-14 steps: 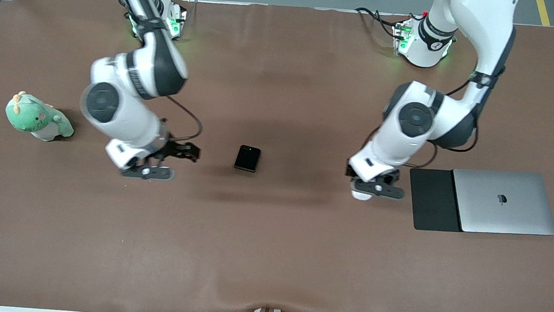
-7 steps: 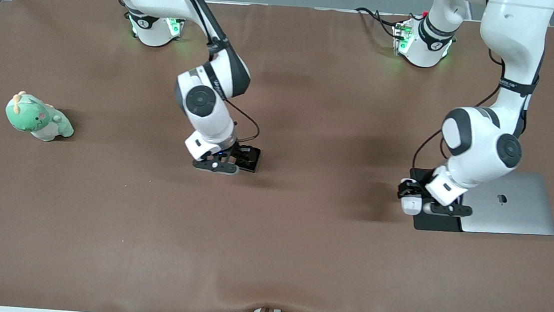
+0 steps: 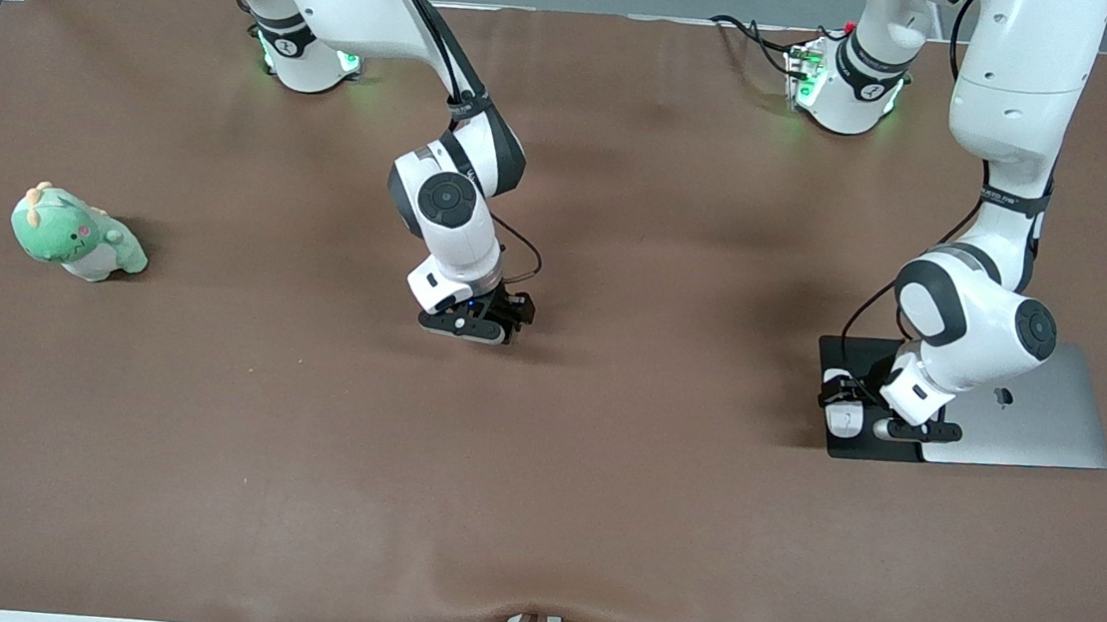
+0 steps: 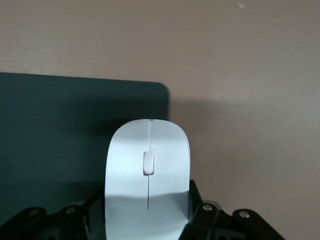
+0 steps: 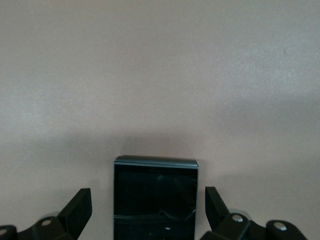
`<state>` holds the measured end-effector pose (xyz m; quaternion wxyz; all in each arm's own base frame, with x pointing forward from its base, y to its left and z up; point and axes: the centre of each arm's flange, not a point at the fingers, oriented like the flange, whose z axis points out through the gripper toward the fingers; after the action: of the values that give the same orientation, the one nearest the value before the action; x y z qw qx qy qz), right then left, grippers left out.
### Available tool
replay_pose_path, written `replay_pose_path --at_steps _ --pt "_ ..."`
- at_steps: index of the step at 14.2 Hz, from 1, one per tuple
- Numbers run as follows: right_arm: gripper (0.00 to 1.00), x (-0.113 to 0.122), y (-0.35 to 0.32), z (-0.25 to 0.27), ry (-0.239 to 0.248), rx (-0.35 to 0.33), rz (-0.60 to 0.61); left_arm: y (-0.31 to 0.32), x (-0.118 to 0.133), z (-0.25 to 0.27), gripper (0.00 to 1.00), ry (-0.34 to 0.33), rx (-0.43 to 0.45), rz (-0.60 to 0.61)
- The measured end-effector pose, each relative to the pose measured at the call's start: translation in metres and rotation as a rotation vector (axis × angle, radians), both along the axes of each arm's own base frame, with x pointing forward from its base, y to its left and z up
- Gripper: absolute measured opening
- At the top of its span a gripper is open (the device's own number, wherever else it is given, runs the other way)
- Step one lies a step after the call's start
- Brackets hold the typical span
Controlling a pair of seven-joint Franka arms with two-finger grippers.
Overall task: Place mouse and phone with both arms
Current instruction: 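Carry the mouse onto the pad while the right gripper grasps the phone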
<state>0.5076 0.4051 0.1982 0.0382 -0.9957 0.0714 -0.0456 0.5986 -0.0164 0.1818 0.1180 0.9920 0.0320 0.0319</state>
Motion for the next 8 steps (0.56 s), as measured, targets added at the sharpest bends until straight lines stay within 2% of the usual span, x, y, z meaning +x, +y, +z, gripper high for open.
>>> replay_pose_path --at_steps 3,5,8 --pt "1.00 -0.002 -0.004 -0.003 -0.021 -0.031 -0.004 0.015 0.000 -0.001 0.62 -0.002 0.014 0.006" --pt "1.00 -0.004 0.001 -0.005 -0.056 -0.019 -0.014 0.021 -0.001 -0.002 0.62 0.002 0.017 0.014" --pt "1.00 -0.010 0.003 -0.016 -0.062 -0.028 -0.009 0.033 -0.004 -0.005 0.62 0.022 0.015 0.030"
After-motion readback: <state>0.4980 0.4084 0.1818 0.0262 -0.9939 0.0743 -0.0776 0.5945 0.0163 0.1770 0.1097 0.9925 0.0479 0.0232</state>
